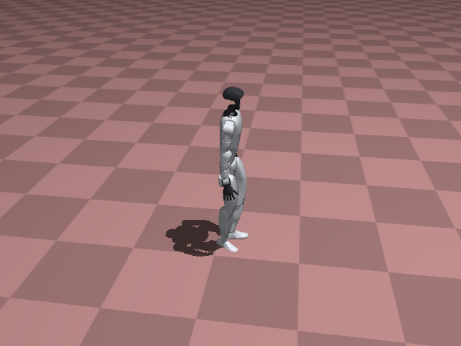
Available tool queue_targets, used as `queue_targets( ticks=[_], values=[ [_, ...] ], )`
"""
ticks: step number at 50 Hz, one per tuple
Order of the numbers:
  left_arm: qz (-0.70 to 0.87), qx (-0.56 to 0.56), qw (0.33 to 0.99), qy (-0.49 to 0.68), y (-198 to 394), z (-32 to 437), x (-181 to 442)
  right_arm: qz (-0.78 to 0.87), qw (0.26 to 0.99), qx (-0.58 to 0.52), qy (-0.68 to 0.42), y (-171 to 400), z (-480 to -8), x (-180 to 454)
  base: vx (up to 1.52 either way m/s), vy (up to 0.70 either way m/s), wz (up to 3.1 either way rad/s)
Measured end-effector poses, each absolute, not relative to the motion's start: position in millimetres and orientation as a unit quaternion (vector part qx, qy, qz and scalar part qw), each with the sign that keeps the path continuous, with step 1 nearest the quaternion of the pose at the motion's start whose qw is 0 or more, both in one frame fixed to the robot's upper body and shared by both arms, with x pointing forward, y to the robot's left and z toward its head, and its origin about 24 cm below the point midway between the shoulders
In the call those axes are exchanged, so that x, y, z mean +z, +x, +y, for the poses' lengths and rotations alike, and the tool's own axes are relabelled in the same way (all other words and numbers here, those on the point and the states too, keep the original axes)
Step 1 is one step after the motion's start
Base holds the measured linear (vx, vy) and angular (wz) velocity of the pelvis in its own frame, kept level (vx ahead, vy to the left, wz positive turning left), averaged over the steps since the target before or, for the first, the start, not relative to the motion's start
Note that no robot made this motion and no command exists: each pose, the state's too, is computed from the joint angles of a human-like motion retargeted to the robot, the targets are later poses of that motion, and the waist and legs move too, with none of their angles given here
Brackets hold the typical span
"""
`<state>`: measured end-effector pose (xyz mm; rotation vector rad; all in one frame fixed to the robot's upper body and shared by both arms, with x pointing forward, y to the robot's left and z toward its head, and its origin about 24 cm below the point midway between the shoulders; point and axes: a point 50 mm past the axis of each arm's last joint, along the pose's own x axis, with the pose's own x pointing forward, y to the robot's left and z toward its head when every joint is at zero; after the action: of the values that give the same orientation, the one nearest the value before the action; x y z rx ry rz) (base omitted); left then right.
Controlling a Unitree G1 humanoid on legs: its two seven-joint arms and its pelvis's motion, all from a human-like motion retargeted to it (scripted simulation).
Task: Walk run
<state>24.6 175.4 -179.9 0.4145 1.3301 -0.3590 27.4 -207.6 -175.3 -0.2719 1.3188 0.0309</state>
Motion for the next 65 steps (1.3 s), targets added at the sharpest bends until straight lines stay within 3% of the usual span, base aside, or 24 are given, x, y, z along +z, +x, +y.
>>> queue_targets(
  ticks=[12,35,43,50,59,65],
  values=[
    [0.649,-0.178,0.723,0.155,-3,167,-181,0.649,0.754,-0.003,-0.100,-3,-203,-177,0.14,0.34,1.87],
    [0.589,-0.190,0.762,0.192,37,180,-178,0.624,0.777,0.004,-0.084,29,-194,-178,0.09,0.07,2.32],
    [0.647,-0.177,0.718,0.185,-2,178,-181,0.594,0.798,0.022,-0.100,58,-196,-175,-0.06,-0.05,1.58],
    [0.721,-0.164,0.656,0.152,-62,175,-176,0.613,0.786,0.025,-0.072,34,-182,-179,0.27,0.02,0.29],
    [0.665,-0.129,0.710,0.190,-26,180,-180,0.670,0.740,0.024,-0.044,-9,-180,-181,0.07,-0.01,0.11],
    [0.628,-0.174,0.735,0.188,6,176,-180,0.690,0.723,0.009,-0.023,-20,-180,-180,0.00,-0.01,-0.04]
  ],
)
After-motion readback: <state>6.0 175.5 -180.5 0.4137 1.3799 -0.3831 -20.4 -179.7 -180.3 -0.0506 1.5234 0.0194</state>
